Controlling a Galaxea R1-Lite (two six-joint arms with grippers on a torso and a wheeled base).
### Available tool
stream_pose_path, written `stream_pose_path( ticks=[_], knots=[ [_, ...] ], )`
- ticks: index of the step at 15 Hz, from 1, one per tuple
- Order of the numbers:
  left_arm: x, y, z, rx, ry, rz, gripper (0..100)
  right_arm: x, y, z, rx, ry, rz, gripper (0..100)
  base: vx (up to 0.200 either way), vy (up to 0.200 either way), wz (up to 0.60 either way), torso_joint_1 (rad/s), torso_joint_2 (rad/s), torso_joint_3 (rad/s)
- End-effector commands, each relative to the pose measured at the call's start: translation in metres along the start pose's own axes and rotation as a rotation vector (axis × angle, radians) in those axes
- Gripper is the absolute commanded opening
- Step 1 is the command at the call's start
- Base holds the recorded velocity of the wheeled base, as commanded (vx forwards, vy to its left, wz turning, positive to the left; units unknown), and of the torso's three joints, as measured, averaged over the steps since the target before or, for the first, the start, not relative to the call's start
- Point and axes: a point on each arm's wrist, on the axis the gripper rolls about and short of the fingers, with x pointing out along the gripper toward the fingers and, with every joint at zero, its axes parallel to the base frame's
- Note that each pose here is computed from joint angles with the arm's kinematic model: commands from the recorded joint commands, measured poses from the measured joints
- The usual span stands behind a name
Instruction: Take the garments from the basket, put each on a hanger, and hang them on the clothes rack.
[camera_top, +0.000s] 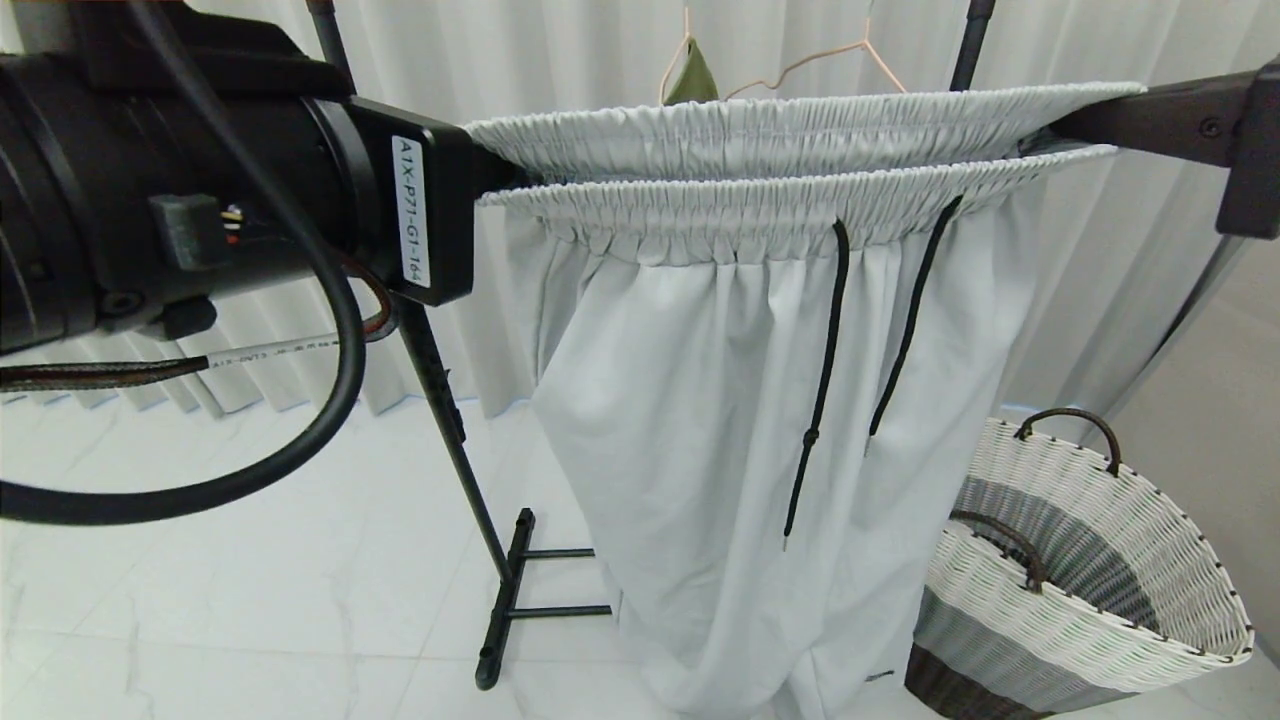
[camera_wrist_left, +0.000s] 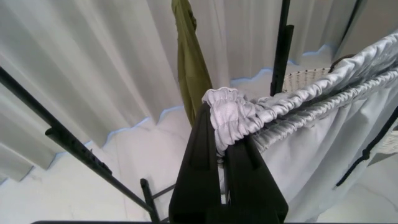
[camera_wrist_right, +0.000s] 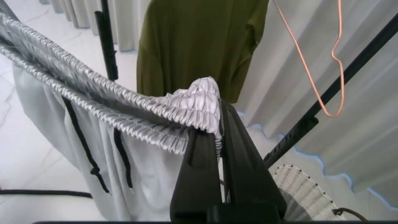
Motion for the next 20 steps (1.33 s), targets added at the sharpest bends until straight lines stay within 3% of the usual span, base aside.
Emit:
stream_pose_path(
  ticks=[1,4,5,9,13,15,16,20],
  knots=[
    [0.003,0.0,0.003,-0.005,-0.007,0.003,0,0.005,0.001,-0.002,0.0,0.014,0.0,0,0.0,0.0,0.0,0.0,0.0,0.0],
    [0.006,-0.002,0.003,-0.004,-0.001,0.001,0,0.009,0.002,-0.003,0.0,0.009,-0.001,0,0.0,0.0,0.0,0.0,0.0,0.0],
    [0.006,-0.002,0.002,-0.003,0.0,0.001,0,0.008,0.002,-0.002,0.001,0.008,0.001,100,0.0,0.0,0.0,0.0,0.0,0.0],
    [0.006,0.0,0.002,-0.008,0.002,0.01,0,0.005,0.003,-0.01,-0.007,0.029,0.009,100,0.0,0.0,0.0,0.0,0.0,0.0],
    [0.011,0.015,-0.008,0.0,0.039,0.082,0,-0.014,0.001,-0.031,-0.021,0.097,-0.005,100,0.0,0.0,0.0,0.0,0.0,0.0],
    [-0.002,0.023,-0.019,0.067,0.076,0.116,0,-0.023,-0.008,-0.044,-0.048,0.24,-0.132,100,0.0,0.0,0.0,0.0,0.0,0.0],
    [-0.011,0.036,-0.032,0.124,0.122,0.161,0,-0.027,-0.014,-0.054,-0.073,0.342,-0.248,100,0.0,0.0,0.0,0.0,0.0,0.0],
    [-0.018,0.052,-0.048,0.136,0.175,0.239,0,-0.028,-0.026,-0.068,-0.074,0.41,-0.355,100,0.0,0.0,0.0,0.0,0.0,0.0]
  ],
)
